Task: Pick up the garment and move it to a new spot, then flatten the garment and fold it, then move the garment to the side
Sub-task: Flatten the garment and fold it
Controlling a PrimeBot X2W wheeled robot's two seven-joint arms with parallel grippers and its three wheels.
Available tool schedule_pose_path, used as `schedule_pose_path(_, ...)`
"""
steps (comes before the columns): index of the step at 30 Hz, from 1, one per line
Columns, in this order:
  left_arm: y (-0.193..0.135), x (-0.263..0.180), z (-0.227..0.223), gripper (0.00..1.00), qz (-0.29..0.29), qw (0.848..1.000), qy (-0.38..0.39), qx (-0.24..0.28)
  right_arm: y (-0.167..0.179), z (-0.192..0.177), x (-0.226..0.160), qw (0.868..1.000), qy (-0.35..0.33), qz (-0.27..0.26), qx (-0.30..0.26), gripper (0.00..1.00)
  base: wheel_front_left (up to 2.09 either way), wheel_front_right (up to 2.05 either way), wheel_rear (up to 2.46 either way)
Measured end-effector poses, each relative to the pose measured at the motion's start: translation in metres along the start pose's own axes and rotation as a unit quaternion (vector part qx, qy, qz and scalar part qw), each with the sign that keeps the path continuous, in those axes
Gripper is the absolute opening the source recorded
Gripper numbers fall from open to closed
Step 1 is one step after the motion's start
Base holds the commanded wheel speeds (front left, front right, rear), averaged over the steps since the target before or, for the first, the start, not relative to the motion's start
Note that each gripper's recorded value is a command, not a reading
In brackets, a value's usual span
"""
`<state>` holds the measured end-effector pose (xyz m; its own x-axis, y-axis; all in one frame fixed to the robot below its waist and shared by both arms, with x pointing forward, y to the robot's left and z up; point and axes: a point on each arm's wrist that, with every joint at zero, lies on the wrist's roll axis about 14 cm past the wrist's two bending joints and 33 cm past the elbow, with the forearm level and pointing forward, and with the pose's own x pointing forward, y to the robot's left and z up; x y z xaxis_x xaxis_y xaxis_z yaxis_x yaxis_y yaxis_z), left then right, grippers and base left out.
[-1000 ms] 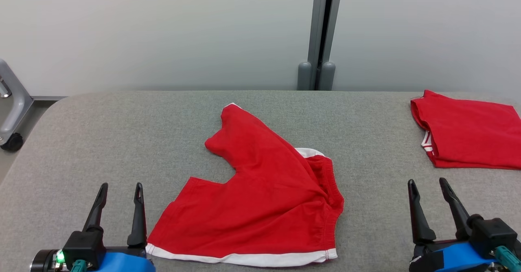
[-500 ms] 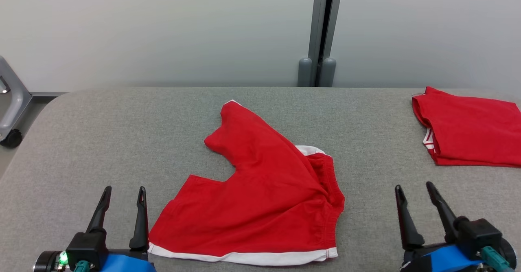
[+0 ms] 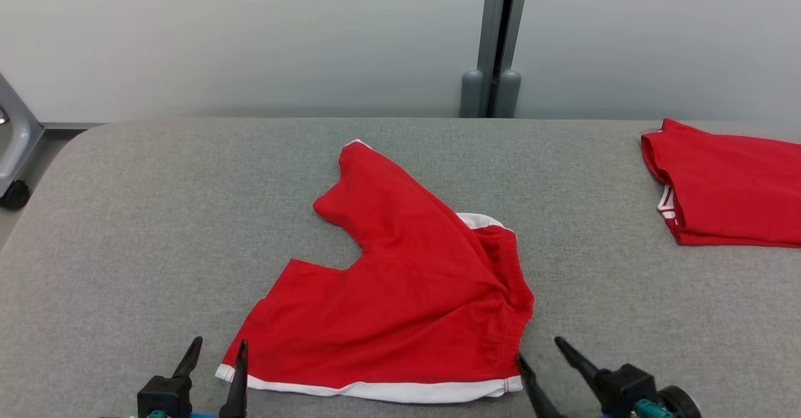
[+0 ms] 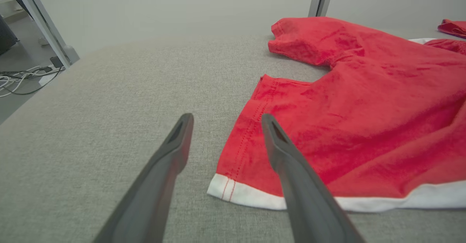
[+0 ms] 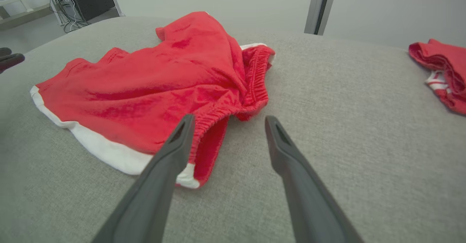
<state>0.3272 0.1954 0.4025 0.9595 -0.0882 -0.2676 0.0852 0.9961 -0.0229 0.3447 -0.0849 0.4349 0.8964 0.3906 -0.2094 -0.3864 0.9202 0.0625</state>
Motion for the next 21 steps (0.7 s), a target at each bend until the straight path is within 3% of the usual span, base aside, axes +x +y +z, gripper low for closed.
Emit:
schedule_pose_path(10,0.005,0.006,-0.037,1.00,0.001,0.997,0.070,-0.011,0.030,-0.038,0.008,0.996,0.062,0.059,0.003,1.00,0.00,0.00,0.00)
schedule_pose_path(21,0.005,0.006,-0.057,1.00,0.002,0.994,0.109,-0.021,0.052,-0.048,0.013,0.992,0.073,0.100,0.009,1.00,0.00,0.00,0.00)
